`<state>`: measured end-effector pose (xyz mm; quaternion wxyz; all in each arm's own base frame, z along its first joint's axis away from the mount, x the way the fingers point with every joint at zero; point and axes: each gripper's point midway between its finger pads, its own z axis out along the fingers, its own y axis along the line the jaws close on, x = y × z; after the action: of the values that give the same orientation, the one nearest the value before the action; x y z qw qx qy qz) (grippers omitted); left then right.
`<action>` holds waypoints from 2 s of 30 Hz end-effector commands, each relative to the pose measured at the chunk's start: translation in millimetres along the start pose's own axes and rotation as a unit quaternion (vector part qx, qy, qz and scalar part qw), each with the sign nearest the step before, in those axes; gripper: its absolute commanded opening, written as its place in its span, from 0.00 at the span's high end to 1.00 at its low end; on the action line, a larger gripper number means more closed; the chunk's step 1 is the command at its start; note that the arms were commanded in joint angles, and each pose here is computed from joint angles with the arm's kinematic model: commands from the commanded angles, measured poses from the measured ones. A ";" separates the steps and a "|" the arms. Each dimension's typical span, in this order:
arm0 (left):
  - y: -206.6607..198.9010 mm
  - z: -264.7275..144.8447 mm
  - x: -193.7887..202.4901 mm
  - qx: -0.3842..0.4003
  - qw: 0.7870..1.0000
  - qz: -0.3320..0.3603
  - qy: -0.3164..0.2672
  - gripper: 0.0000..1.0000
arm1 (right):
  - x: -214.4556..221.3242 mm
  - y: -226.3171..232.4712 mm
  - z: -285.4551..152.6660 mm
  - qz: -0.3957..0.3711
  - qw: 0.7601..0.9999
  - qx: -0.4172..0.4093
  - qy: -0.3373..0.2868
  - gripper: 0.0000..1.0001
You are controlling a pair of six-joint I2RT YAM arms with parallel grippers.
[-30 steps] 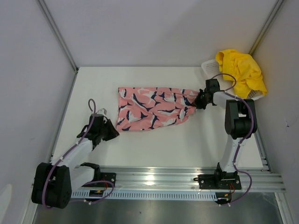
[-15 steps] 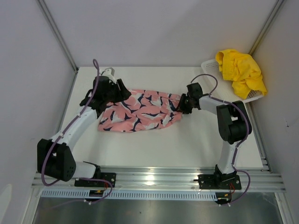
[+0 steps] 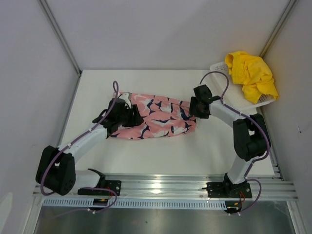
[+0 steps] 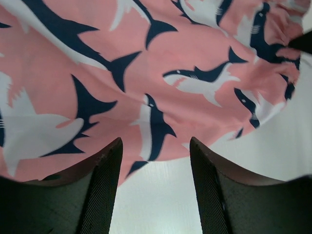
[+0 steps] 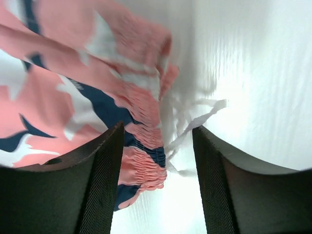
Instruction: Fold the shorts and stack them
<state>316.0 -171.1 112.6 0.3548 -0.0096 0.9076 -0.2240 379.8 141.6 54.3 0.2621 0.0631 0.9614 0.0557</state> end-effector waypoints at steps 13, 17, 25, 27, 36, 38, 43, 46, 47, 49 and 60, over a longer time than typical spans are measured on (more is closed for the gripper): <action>-24.6 28.3 47.0 0.056 0.998 0.036 0.011 0.39 | -94.0 106.8 -25.1 -0.213 0.968 -0.047 -0.126 0.41; -20.8 38.7 55.4 0.054 0.998 0.036 0.024 0.40 | -90.5 127.2 -7.2 -0.246 0.961 -0.050 -0.113 0.39; -13.6 46.7 78.3 0.043 0.997 0.038 0.058 0.41 | -80.0 136.2 38.1 -0.273 0.957 -0.024 -0.093 0.39; -13.4 47.1 80.5 0.038 0.997 0.041 0.061 0.41 | -80.3 135.8 48.8 -0.289 0.953 -0.017 -0.091 0.39; -4.2 52.6 101.7 0.019 0.995 0.044 0.092 0.45 | -87.3 131.3 66.7 -0.301 0.948 0.019 -0.103 0.73; -1.6 53.9 106.3 0.017 0.994 0.043 0.097 0.46 | -88.0 131.9 66.9 -0.309 0.945 0.017 -0.105 0.80; 2.1 54.3 113.1 0.013 0.994 0.043 0.104 0.47 | -95.3 127.0 66.2 -0.314 0.941 0.031 -0.119 1.00; 3.4 54.8 115.9 0.012 0.993 0.044 0.108 0.47 | -106.5 126.7 65.3 -0.306 0.942 0.032 -0.134 1.00; 3.7 54.8 117.3 0.011 0.993 0.045 0.110 0.48 | -111.7 127.4 64.4 -0.303 0.942 0.032 -0.141 1.00; 5.1 54.1 119.4 0.010 0.993 0.045 0.112 0.48 | -117.1 123.6 65.1 -0.302 0.941 0.044 -0.149 1.00; 7.6 52.9 124.6 0.009 0.992 0.043 0.115 0.49 | -121.2 127.9 51.8 -0.291 0.945 -0.002 -0.150 0.69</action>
<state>283.7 -218.0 22.5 0.3080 0.0565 0.9186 -0.2411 518.9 242.2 57.4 0.3832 -0.2083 0.8973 -0.0685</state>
